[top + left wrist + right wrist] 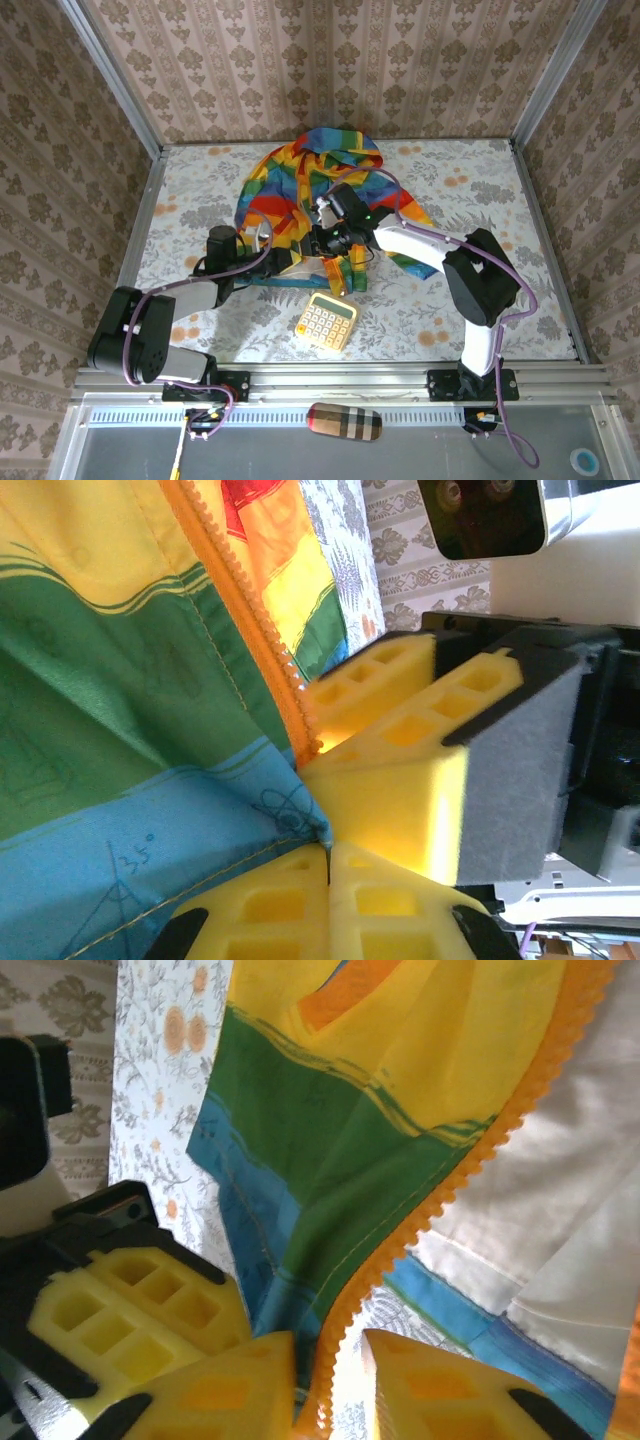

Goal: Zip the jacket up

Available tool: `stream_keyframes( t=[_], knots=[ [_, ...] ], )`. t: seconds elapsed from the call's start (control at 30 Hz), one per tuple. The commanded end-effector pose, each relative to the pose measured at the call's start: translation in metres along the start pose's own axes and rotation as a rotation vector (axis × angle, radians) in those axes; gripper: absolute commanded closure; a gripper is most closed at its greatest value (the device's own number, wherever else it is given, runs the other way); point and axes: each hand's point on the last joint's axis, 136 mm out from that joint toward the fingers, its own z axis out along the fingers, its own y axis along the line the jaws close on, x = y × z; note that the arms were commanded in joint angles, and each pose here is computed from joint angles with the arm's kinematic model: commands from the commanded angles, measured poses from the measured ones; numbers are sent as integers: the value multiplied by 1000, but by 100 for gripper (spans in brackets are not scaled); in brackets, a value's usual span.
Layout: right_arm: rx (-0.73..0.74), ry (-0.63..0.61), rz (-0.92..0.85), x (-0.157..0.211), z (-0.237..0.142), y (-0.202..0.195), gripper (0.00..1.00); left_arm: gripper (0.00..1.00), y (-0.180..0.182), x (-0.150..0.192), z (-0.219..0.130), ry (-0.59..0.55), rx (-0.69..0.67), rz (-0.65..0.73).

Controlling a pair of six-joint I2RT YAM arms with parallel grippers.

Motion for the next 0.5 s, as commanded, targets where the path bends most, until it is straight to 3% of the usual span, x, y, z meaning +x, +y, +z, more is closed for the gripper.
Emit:
stream_keyframes(
  t=[0.0, 0.2, 0.33, 0.47],
  knots=[
    [39, -64, -49, -13, -24, 6, 68, 100, -3, 1, 1, -1, 11, 41],
    [180, -62, 7, -1, -52, -42, 59, 100, 5, -6, -5, -59, -44, 59],
    [347, 10, 41, 26, -49, -88, 57, 100, 11, -10, -8, -86, -98, 73],
    [389, 71, 36, 46, -32, -100, 55, 100, 16, -13, -9, -89, -139, 86]
  ],
)
